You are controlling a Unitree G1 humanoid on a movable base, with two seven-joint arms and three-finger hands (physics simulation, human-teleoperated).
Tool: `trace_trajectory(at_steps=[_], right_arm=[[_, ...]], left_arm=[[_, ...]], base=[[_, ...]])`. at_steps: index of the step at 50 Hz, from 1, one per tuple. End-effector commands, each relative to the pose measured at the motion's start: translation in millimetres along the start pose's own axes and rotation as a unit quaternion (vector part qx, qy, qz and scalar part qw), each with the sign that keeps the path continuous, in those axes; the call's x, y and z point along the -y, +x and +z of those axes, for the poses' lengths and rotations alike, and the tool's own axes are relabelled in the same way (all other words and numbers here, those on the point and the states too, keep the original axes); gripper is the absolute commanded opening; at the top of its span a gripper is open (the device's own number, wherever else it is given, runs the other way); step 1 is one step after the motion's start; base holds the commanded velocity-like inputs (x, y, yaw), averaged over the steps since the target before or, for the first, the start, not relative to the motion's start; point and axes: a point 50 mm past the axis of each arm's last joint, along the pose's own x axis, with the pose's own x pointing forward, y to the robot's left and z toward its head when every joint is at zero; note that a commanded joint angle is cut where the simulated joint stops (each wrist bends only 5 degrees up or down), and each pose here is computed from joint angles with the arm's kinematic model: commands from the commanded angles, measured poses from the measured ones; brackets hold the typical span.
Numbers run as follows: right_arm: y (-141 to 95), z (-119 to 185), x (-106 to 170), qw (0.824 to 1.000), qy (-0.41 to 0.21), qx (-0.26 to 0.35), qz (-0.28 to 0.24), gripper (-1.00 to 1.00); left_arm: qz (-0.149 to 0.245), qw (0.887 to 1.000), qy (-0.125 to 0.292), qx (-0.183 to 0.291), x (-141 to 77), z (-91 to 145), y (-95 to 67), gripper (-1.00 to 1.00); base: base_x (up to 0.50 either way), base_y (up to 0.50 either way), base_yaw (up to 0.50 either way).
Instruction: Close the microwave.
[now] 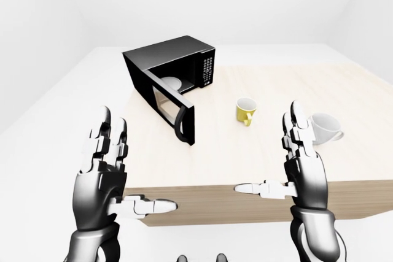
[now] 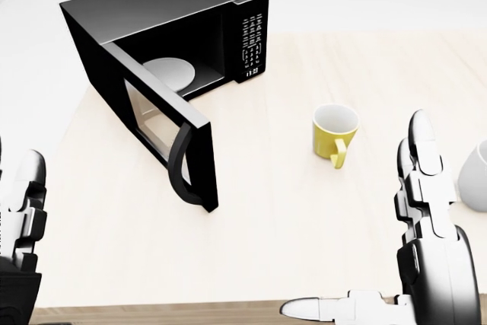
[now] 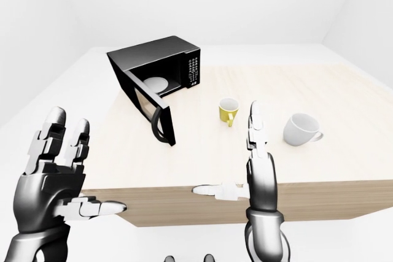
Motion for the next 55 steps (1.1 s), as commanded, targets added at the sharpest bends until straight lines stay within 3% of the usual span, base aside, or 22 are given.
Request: trace_trajectory(at_steps=[1,55], right_arm=[[0.0,-0.5,-0.9,1.0,-0.001,-0.001,0.002,1.0],[1.9,-7.6,-5.6,1.0,-0.002,-0.013,0.005,1.0]], left_arm=[[-0.001,1.0,0.001,-0.005,0.2,-2.8,0.9,1.0],[-0.004,1.0,0.012,-0.023,2.9,-8.2,-1.3,1.0]], base=[[0.0,0.5,0.0],[0.0,0.48,0.0]])
